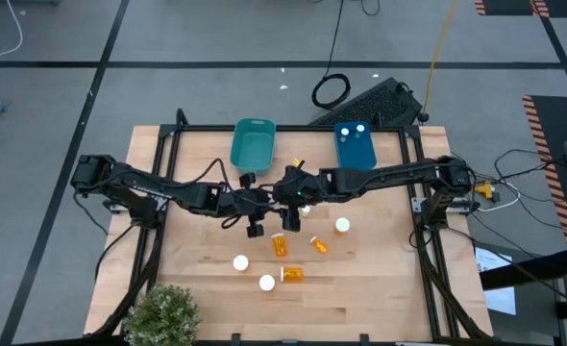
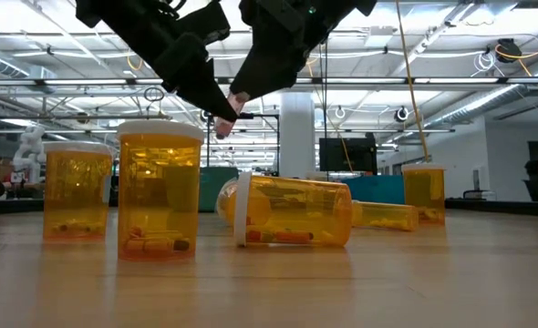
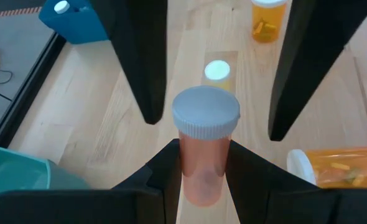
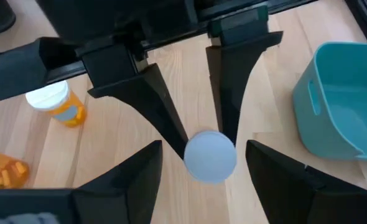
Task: Pick and place medicine bottles into bin by pill shape (circle, oval)
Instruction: Put the small pink pill bottle into the blue bin
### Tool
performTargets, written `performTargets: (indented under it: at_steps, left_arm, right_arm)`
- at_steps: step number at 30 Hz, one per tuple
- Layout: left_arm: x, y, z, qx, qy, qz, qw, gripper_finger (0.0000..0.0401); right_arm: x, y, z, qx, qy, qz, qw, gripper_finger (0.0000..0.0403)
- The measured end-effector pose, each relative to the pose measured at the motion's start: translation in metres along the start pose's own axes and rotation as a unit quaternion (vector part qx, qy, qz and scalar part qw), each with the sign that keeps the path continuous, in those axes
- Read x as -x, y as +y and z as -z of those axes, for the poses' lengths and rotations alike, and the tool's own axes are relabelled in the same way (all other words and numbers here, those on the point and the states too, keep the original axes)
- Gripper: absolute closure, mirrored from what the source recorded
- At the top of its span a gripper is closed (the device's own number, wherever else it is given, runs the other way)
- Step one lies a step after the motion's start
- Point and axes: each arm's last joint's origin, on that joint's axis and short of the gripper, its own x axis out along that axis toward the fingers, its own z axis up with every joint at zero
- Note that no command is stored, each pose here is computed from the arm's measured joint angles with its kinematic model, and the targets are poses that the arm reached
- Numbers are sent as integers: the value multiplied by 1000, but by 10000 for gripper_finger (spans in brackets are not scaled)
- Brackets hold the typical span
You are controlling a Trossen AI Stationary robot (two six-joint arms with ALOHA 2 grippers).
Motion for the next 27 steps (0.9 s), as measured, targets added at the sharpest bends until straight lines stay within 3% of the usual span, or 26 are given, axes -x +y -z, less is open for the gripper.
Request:
performTargets:
  at_steps: [8, 20, 27]
  left_arm:
    - [0, 0, 0, 3, -1, 0, 1000, 286]
    - [0, 0, 0, 3, -1, 0, 1000, 286]
    - [0, 0, 0, 3, -1, 0, 1000, 286]
  right_arm:
    - [0, 0, 0, -1, -1, 0, 1000, 226]
    - [0, 0, -1, 0, -3, 1, 1000, 227]
    - [0, 0, -1, 0, -3, 1, 1000, 256]
